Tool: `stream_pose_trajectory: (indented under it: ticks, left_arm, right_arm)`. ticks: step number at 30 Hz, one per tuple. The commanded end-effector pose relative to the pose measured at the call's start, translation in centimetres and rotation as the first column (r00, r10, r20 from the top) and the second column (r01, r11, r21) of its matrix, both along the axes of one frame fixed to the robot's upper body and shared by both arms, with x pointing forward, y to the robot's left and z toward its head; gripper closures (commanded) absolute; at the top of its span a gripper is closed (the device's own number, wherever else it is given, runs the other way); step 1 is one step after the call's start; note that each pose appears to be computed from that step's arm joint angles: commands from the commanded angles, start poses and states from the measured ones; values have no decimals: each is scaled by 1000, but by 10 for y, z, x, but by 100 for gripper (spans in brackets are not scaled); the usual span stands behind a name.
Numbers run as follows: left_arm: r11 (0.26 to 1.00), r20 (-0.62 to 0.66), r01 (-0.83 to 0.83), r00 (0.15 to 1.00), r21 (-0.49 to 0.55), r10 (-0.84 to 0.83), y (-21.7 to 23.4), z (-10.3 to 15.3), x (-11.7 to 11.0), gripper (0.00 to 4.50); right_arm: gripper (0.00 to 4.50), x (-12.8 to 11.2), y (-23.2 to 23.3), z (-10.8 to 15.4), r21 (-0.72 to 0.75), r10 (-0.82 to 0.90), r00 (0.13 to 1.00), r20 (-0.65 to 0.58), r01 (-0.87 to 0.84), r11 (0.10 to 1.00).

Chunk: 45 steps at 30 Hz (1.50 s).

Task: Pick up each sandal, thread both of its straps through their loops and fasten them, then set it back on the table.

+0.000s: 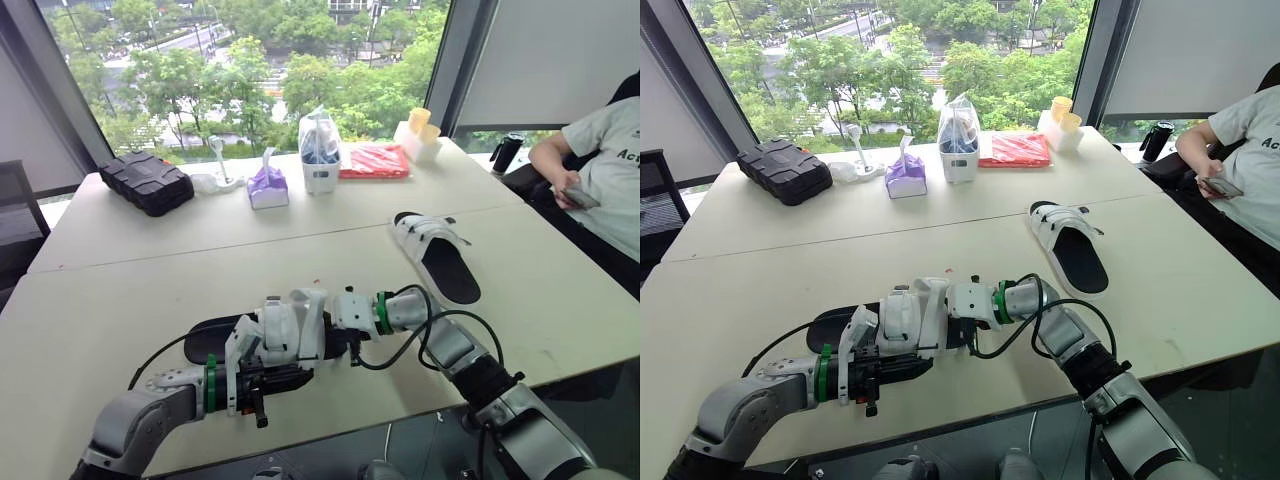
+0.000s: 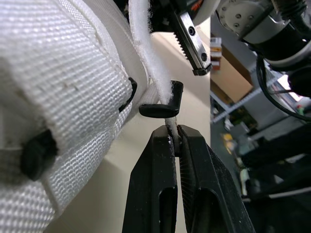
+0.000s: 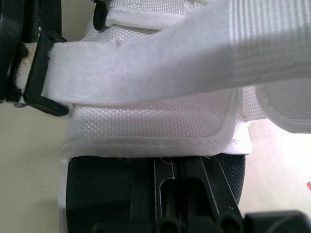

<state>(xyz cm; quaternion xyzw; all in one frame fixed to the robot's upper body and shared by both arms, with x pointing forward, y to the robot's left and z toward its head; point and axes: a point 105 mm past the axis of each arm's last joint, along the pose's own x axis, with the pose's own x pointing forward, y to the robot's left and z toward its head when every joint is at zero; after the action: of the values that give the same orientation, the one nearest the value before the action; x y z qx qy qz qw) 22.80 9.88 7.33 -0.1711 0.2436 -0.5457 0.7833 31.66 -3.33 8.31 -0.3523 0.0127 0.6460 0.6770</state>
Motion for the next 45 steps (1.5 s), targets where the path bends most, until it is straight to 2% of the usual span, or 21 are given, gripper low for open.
stream_pose_trajectory:
  ticks: [1,4,8,10,12,15,17,23,29,37,45]
  left_arm:
    - [999,-168,32,985,-34,-37,3,-13,-22,441]
    - [998,-231,59,971,-4,-58,4,-23,-33,441]
    - [997,-234,67,971,49,-53,3,-36,-41,441]
    - [996,-178,61,983,71,-47,0,-40,-40,441]
    - [993,-48,15,999,114,-10,-1,-44,-32,441]
    - [988,73,-53,996,144,43,1,-50,-23,441]
    - [985,102,-77,993,151,62,4,-54,-23,441]
    - [984,81,-75,995,159,63,8,-63,-28,441]
    - [966,268,-150,959,209,91,23,-69,-19,441]
    - [934,485,-271,865,234,130,38,-70,-24,441]
    - [905,542,-384,807,182,233,43,-65,-25,441]
  right_arm:
    - [450,-1,-27,-42,-147,-92,991,-102,76,986]
    - [450,-2,-27,-42,-147,-91,990,-104,75,986]
    - [450,-3,-27,-42,-146,-91,990,-107,75,986]
    - [450,-2,-26,-41,-145,-92,990,-107,76,987]
    - [450,-2,-26,-40,-143,-92,990,-109,76,987]
    - [450,-2,-26,-41,-144,-91,990,-112,74,987]
    - [450,-3,-26,-41,-145,-90,989,-114,73,987]
    - [450,-1,-27,-40,-147,-90,990,-113,73,986]
    - [450,0,-25,-40,-146,-90,990,-108,73,987]
    - [450,2,-25,-40,-146,-91,990,-106,75,986]
    - [450,4,-24,-40,-149,-83,991,-102,67,987]
